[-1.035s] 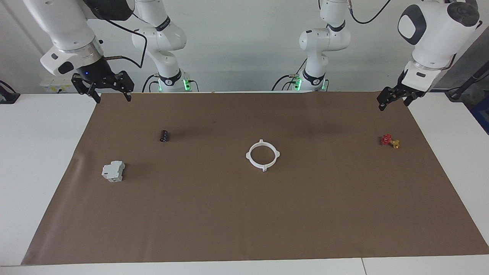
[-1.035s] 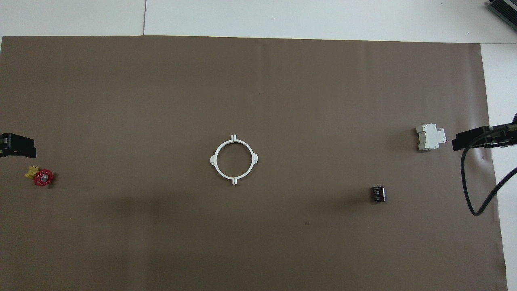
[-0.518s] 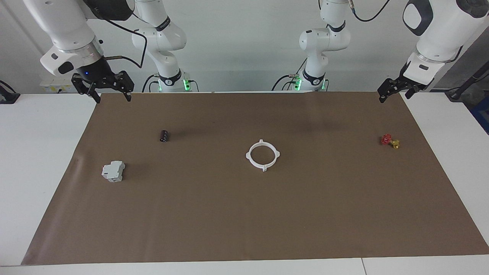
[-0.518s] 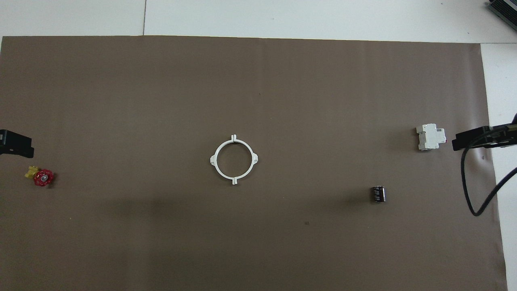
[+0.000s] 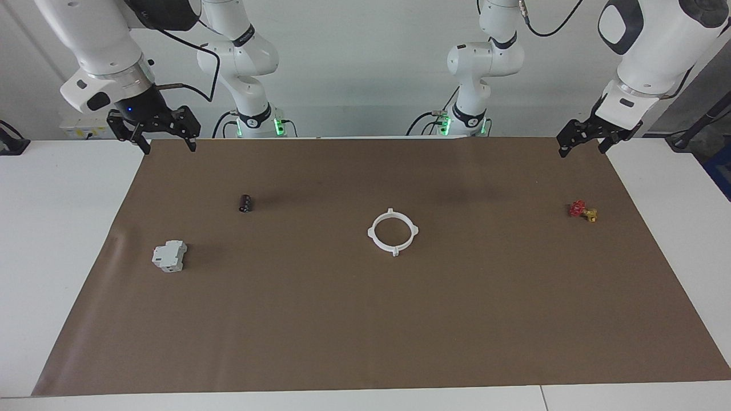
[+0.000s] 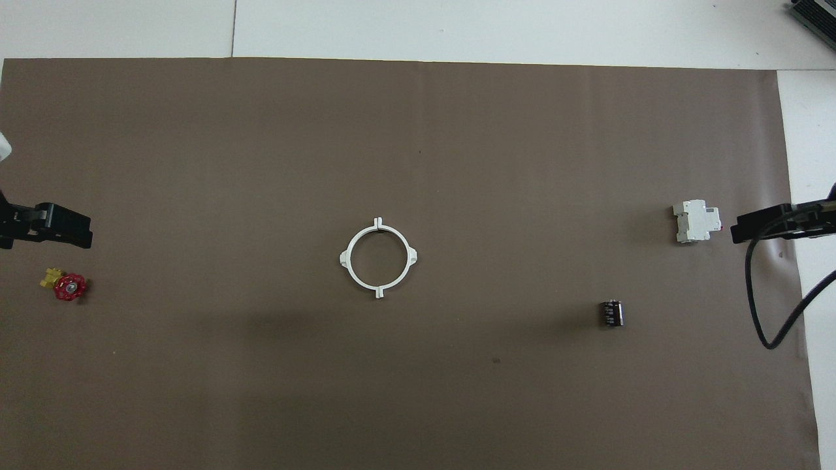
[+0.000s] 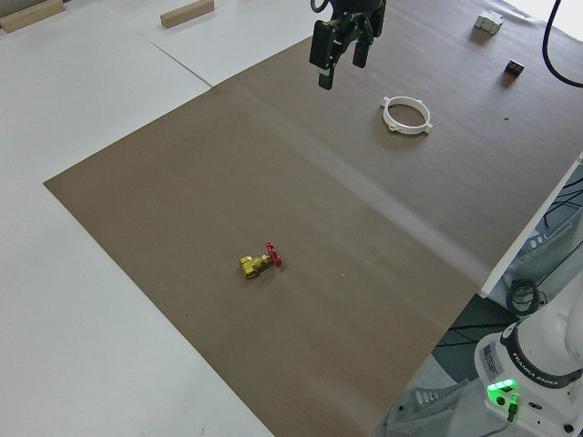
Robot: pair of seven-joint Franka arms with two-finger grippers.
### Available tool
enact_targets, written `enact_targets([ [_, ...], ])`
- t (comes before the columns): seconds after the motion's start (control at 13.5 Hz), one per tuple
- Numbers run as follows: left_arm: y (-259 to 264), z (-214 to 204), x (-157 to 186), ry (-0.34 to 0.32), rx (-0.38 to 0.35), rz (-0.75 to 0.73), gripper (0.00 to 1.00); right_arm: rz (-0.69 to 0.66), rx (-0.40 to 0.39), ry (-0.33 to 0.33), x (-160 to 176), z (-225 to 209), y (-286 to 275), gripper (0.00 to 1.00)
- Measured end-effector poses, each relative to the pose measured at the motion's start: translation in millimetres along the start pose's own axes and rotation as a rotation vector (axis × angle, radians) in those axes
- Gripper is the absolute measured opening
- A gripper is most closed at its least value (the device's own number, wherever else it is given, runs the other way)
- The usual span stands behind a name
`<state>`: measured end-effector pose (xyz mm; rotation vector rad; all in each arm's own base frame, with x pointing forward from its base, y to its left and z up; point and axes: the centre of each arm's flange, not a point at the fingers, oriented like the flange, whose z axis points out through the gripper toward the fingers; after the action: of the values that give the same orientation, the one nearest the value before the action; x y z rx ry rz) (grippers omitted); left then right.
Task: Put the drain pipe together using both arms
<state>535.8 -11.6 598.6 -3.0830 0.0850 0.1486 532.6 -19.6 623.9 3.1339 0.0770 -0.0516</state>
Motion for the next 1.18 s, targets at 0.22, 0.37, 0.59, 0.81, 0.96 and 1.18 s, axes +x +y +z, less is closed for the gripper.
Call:
enact_targets([
  [0.22, 1, -3, 0, 0.007, 0.0, 0.002, 1.0, 0.0, 0.0, 0.0, 0, 0, 0, 1.0],
  [0.37, 1, -6, 0, 0.014, 0.0, 0.002, 1.0, 0.0, 0.0, 0.0, 0, 0, 0, 1.0],
  [0.59, 1, -16, -2, 0.03, 0.001, 0.002, 1.0, 0.0, 0.0, 0.0, 0, 0, 0, 1.0],
  [0.81, 1, -18, -3, 0.032, 0.001, 0.001, 1.0, 0.0, 0.0, 0.0, 0, 0, 0, 1.0],
  [0.96, 1, -18, -3, 0.032, 0.001, 0.001, 1.0, 0.0, 0.0, 0.0, 0, 0, 0, 1.0],
  [1.18, 1, -18, -3, 0.031, 0.001, 0.002, 1.0, 0.0, 0.0, 0.0, 0, 0, 0, 1.0],
])
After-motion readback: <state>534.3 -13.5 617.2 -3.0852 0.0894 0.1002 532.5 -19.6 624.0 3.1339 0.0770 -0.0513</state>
